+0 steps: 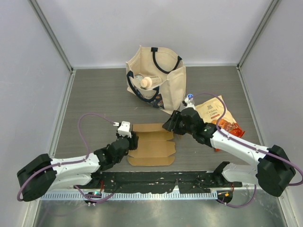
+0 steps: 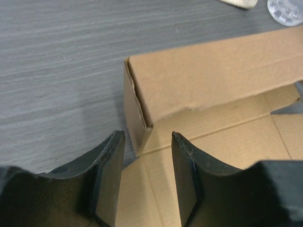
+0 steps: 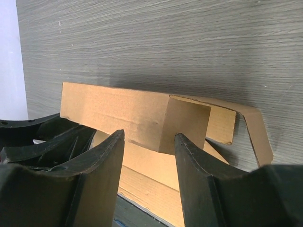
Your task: Fold the paper box
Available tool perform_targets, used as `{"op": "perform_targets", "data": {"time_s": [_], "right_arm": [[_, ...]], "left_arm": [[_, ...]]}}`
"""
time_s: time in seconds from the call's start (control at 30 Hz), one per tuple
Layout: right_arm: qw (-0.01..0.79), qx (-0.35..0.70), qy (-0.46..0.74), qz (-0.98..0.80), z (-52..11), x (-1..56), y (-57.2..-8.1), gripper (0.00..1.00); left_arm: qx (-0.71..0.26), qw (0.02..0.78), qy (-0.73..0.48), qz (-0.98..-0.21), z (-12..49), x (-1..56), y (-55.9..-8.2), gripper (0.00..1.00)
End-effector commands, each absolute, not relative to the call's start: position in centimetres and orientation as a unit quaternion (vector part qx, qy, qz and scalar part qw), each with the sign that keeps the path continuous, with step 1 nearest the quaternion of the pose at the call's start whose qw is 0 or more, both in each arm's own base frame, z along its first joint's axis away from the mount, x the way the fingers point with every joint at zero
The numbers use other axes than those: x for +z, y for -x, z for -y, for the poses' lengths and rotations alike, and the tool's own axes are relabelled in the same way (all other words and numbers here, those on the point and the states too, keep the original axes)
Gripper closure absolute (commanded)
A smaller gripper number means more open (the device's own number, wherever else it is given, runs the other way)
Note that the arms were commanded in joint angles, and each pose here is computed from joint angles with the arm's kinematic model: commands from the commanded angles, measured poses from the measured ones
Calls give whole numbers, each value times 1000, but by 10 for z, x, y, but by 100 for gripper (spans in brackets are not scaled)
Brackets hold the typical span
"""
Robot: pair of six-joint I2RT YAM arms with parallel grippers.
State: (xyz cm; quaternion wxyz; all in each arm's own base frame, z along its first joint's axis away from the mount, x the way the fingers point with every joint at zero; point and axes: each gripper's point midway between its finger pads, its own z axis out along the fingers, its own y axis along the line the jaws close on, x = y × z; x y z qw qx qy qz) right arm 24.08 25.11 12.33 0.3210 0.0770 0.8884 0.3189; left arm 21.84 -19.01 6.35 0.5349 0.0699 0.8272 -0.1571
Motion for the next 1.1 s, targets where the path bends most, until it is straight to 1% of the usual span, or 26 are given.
{"op": "perform_targets", "data": {"time_s": [0.0,0.1,0.13,0.17,0.2,0.23,0.27,0.33,0.37,0.43,0.47,0.5,0.57,0.6,0.63,0.67,0.73,0.77,0.8,0.83,0.87,0.9,0.97,1.0,1.07], "right_arm": [[332,336,-102,-875,-256,133,-251,48],[323,351,-133,-869,-258,131,-253,52],[320,361,-141,-865,-259,132,-253,56],[312,367,-148,-864,-260,128,-251,57],[315,387,-165,-851,-264,134,-254,58],[301,400,-162,-850,-269,134,-250,60],[295,403,-169,-850,-269,130,-248,60],[287,419,-189,-841,-272,130,-249,62],[279,421,-196,-840,-270,124,-247,62],[284,442,-224,-821,-268,130,-252,68],[283,441,-236,-818,-262,120,-249,70],[299,459,-242,-800,-260,131,-253,77],[301,464,-257,-792,-254,126,-252,88],[311,475,-259,-782,-252,131,-255,99],[316,484,-253,-776,-252,132,-254,99],[316,487,-255,-773,-249,124,-250,99],[334,507,-254,-753,-247,134,-253,99],[354,501,-222,-758,-249,138,-256,99],[339,479,-219,-779,-247,125,-253,89],[348,480,-209,-778,-245,129,-252,71],[364,468,-193,-782,-239,126,-249,63],[359,432,-187,-806,-229,110,-242,58],[388,410,-164,-809,-217,121,-238,57],[379,361,-130,-842,-205,102,-227,56],[382,344,-91,-853,-202,104,-219,56]], "left_arm": [[-157,605,-29,-780,198,106,-243,55],[-147,612,-23,-777,201,106,-248,62],[-147,611,-25,-777,203,105,-248,65],[-143,611,-26,-778,206,102,-249,69],[-140,611,-29,-779,209,102,-249,71],[-135,611,-30,-780,210,101,-249,73],[-131,611,-31,-781,210,99,-250,77],[-122,607,-39,-784,214,94,-248,79],[-120,607,-38,-784,213,93,-248,83],[-118,608,-35,-784,213,92,-247,86],[-117,607,-34,-785,212,91,-247,88],[-118,608,-33,-785,212,91,-246,89],[-117,608,-28,-785,210,91,-246,93],[-117,606,-27,-786,208,89,-245,93],[-120,608,-21,-785,207,91,-245,93],[-122,609,-18,-784,207,91,-245,94],[-120,609,-14,-784,205,89,-245,97],[-115,610,-9,-784,203,88,-245,98],[-113,610,-5,-784,201,87,-246,100],[-112,611,-2,-784,200,87,-246,100],[-113,611,0,-783,200,88,-246,100],[-112,611,1,-783,200,88,-246,100],[-115,610,7,-784,199,89,-246,100],[-116,609,7,-785,199,88,-245,100],[-115,609,11,-785,199,89,-246,100]]}}
